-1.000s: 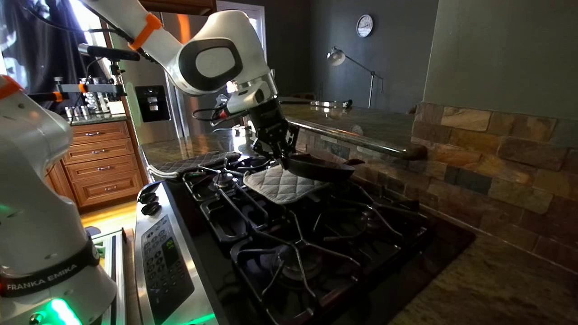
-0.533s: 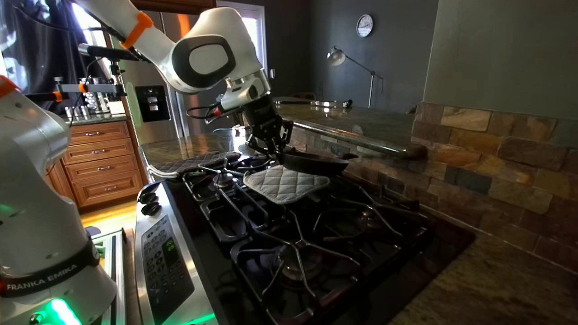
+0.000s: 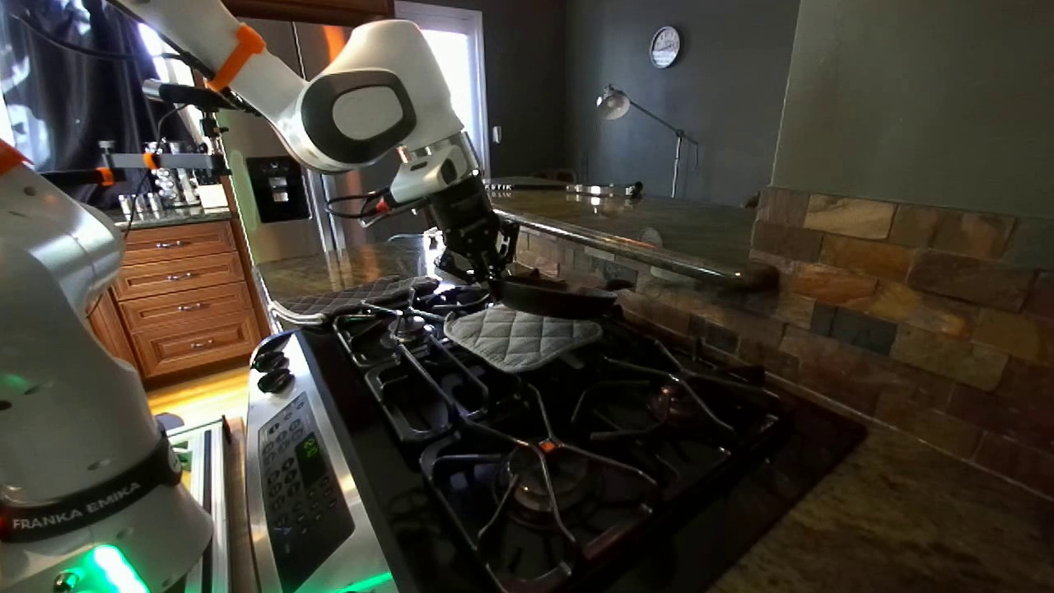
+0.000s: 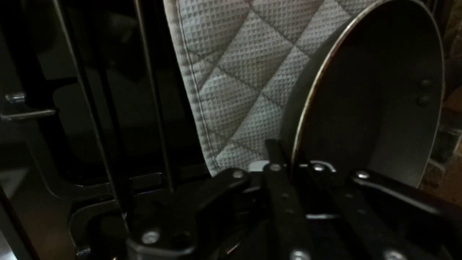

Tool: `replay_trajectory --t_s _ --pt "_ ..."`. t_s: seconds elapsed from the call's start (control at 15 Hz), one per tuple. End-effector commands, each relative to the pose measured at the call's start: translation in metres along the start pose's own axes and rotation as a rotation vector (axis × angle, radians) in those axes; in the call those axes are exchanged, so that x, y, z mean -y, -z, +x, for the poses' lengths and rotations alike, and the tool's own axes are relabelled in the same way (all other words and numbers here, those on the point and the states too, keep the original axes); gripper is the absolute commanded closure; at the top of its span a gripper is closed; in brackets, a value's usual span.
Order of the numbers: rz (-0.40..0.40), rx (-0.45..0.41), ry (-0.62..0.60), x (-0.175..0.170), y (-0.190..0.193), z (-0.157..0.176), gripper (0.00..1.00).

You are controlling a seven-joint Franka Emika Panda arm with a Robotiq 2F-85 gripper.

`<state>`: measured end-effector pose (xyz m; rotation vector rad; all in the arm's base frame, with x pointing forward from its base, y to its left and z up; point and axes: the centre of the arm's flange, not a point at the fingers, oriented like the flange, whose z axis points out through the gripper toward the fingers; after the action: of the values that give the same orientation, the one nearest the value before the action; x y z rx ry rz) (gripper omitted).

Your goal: Put the white pot holder on the stove then place the pan on top of it.

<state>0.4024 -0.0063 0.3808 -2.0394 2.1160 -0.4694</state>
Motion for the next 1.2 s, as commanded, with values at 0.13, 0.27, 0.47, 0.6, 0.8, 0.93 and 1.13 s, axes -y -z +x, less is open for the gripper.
replay_trajectory --t_s 0.13,0.27,0.47,0.6,0.8,0.93,1.13 --pt "0.004 0.052 0.027 -0.0116 0.0127 -0.0083 0.98" --pt "-0.005 0.061 0.040 -0.0121 0.0109 -0.0093 0.98" --pt "-0.034 0.072 0.052 -0.0142 0.0086 -0.0091 0.98" --pt "-0.054 0.073 0.060 -0.0163 0.0069 -0.0083 0.98" --pt "-0.077 0.070 0.074 -0.0176 0.0043 -0.0075 0.98" --pt "-0.084 0.069 0.084 -0.0176 0.0039 -0.0072 0.98" --pt "-0.086 0.069 0.104 -0.0174 0.0037 -0.0061 0.66"
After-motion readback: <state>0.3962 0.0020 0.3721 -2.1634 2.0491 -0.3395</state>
